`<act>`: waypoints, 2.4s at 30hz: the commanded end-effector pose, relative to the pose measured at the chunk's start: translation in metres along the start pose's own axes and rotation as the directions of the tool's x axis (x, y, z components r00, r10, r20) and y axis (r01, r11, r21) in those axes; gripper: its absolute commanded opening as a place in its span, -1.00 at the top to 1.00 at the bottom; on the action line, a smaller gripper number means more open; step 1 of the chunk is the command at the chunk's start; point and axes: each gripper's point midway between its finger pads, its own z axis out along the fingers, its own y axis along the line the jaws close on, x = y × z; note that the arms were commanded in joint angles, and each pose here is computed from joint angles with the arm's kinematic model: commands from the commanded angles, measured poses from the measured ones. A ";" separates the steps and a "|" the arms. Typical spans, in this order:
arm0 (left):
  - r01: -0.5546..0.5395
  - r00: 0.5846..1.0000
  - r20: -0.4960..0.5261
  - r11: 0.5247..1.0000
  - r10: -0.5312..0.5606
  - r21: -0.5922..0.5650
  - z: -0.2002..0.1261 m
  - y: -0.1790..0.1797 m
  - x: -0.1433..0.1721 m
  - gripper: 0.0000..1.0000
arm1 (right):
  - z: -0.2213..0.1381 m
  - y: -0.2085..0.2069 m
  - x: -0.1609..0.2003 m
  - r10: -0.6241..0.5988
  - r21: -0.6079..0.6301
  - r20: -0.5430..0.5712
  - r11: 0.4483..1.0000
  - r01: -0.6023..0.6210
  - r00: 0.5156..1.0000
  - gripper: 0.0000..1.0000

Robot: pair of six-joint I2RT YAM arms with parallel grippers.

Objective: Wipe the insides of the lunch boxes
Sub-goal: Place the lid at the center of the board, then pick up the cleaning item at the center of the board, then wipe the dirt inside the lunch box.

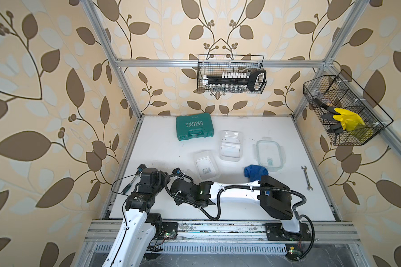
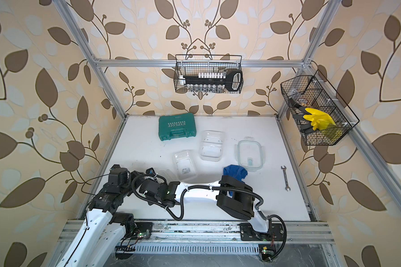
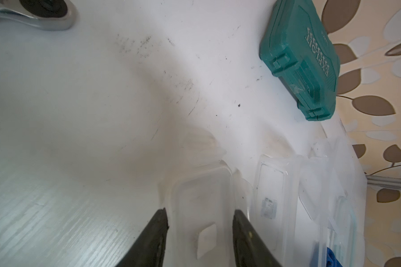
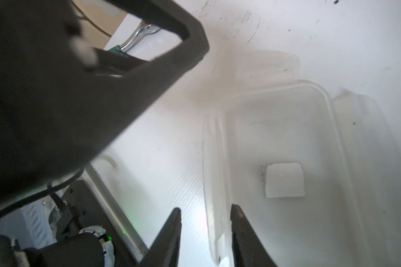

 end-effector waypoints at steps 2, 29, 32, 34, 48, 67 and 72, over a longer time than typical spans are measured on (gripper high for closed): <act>0.002 0.999 0.041 1.000 0.000 -0.029 -0.004 0.002 -0.011 -0.04 | -0.034 0.010 -0.046 0.083 -0.145 0.088 0.987 -0.069 0.993 -0.42; -0.177 0.953 -0.202 0.957 0.225 0.231 0.028 -0.088 0.031 -0.20 | -0.190 -0.372 0.076 0.599 0.678 -0.082 0.619 -0.396 0.796 -0.51; -0.188 0.954 -0.189 0.957 0.232 0.223 0.026 -0.086 0.029 -0.23 | -0.168 -0.377 0.091 0.622 0.692 -0.150 0.621 -0.367 0.769 -0.34; -0.194 0.956 -0.178 0.957 0.234 0.215 0.024 -0.085 0.026 -0.24 | -0.158 -0.380 0.104 0.637 0.706 -0.183 0.615 -0.351 0.748 -0.16; -0.219 0.942 -0.205 0.951 0.264 0.217 0.035 -0.104 0.021 -0.25 | -0.224 -0.279 -0.023 0.226 0.602 0.038 0.772 -0.203 0.973 1.00; -0.199 0.890 -0.348 0.937 0.295 0.285 0.071 -0.142 0.057 0.06 | -0.073 -0.143 -0.122 0.268 0.046 0.066 0.961 -0.271 0.961 1.00; -0.197 0.884 -0.367 0.943 0.289 0.267 0.083 -0.139 0.063 0.11 | -0.022 -0.157 -0.102 0.336 0.059 -0.029 0.941 -0.334 0.941 1.00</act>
